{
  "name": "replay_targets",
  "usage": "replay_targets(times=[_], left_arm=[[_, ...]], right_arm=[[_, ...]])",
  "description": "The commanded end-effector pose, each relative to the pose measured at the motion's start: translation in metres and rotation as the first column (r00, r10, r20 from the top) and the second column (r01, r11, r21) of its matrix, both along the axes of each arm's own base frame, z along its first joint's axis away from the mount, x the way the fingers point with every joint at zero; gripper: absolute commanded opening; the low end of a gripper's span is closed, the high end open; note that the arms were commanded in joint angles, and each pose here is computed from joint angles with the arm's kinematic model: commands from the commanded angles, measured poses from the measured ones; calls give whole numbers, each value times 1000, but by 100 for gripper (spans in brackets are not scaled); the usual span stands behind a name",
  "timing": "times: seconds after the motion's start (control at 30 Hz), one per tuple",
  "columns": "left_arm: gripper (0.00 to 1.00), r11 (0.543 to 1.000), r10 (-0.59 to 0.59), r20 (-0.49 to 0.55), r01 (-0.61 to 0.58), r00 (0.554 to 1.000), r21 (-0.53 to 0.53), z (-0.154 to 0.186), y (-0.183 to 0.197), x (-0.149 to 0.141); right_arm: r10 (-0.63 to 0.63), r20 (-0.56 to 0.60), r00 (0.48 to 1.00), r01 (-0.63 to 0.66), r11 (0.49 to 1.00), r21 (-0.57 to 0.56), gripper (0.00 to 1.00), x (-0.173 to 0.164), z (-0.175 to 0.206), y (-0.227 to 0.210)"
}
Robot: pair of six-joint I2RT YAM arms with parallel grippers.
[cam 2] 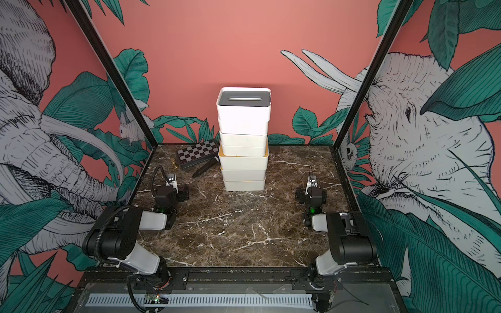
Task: Stack the tissue boxes
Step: Reset both arms
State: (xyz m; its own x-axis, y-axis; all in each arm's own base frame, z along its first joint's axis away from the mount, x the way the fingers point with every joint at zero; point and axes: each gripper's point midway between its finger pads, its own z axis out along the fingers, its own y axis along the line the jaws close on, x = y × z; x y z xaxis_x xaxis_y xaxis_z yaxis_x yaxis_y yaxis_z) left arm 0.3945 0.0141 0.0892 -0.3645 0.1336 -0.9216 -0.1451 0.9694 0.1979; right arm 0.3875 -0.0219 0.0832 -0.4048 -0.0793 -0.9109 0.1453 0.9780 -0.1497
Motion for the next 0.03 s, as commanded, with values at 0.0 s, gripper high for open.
replay_targets(times=[0.0], left_arm=[[100, 1000, -8, 22, 8, 1000, -8, 9, -1, 1]], right_arm=[[-2, 32, 1000, 2, 1000, -9, 99, 5, 10, 1]])
